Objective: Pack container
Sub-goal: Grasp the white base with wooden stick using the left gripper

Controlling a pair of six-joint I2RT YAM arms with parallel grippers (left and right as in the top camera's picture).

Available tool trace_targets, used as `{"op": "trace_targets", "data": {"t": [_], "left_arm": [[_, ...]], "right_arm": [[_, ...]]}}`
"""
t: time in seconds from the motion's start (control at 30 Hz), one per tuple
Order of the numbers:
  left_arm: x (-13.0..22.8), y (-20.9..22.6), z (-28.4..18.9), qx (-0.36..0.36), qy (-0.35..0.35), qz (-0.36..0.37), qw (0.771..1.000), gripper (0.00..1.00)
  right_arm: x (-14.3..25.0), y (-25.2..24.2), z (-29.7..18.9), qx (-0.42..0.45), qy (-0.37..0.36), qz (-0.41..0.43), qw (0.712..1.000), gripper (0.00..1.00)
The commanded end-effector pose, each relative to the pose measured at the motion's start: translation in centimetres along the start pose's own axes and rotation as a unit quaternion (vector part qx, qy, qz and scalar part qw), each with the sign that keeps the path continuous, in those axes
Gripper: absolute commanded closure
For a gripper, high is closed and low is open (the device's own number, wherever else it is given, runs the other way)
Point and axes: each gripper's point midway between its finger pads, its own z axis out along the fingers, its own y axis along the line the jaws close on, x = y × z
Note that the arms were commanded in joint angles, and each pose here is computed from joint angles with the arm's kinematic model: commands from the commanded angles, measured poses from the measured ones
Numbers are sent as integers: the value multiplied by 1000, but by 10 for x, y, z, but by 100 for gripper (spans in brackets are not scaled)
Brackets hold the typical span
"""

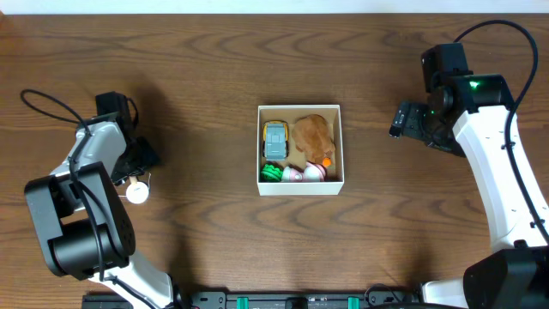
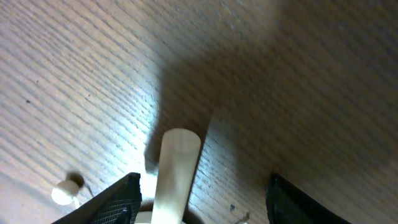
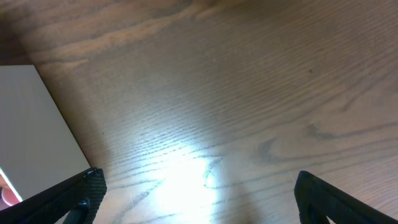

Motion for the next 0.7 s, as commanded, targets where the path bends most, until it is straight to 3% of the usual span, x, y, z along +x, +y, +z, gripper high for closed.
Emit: {"op": "trace_targets", "data": {"t": [0.0,0.3,0.43,0.67], "left_arm": [[19,7,21,11,39,0,999,35],[21,16,25,12,44,-12,999,32],[21,16,25,12,44,-12,999,55],[22,16,25,11,45,-12,999,58]], "right_arm": [[1,-5,2,10,3,-2,1000,1],[2,-5,2,10,4,-2,1000,1],[2,-5,2,10,4,-2,1000,1],[2,-5,2,10,4,-2,1000,1]]}}
